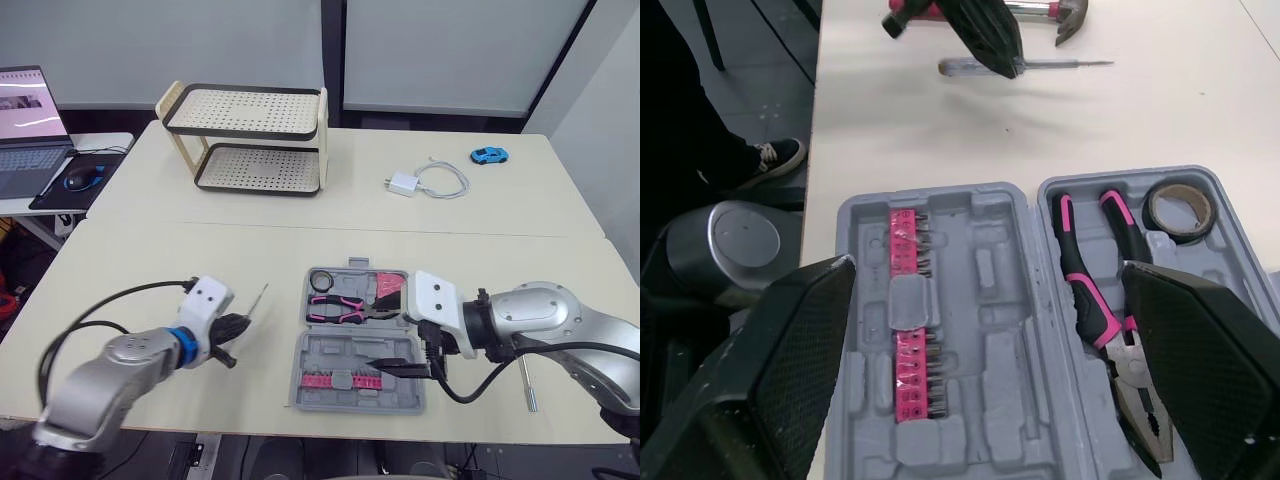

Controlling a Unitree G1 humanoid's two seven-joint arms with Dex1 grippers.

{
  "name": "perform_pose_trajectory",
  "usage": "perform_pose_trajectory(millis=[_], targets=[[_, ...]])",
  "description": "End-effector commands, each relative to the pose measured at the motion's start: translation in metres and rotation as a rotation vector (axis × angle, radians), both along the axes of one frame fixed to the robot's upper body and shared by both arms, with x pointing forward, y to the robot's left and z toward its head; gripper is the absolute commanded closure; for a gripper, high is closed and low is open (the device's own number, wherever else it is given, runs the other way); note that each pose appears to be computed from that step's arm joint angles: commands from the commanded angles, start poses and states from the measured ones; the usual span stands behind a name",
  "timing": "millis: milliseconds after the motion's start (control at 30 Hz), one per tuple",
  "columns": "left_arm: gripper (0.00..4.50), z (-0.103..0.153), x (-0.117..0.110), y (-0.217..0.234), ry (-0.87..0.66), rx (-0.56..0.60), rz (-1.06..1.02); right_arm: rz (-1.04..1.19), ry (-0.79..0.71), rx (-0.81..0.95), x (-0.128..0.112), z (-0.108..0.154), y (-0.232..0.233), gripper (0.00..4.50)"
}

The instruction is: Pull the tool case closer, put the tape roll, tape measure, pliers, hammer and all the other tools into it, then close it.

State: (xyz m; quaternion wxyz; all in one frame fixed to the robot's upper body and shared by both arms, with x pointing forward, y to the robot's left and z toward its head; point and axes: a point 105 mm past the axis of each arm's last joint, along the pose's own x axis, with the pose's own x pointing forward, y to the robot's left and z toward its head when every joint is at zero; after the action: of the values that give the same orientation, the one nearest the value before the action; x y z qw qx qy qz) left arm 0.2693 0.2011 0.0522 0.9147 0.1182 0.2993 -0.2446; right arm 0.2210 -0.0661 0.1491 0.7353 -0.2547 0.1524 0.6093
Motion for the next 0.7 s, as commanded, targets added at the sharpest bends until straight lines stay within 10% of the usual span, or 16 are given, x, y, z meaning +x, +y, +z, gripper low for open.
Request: perform_pose_trajectory(millis=[33,333,700], targets=[[4.34,-0.004,0.008,0.001,-0.035,0.054,0.033,0.020,-0.040,0.007,0.001,0.006,0.003,0.00],[4.34,-0.017,0.007,-0.005,-0.007,0.001,0.099,-0.001,-0.078,0.013,0.007,0.009,0.002,0.00],[0.66,0.002,-0.009,0.010,-0.057,-0.038,0.025,-0.022,-0.077,0.035,0.004,0.016,-0.003,0.00]])
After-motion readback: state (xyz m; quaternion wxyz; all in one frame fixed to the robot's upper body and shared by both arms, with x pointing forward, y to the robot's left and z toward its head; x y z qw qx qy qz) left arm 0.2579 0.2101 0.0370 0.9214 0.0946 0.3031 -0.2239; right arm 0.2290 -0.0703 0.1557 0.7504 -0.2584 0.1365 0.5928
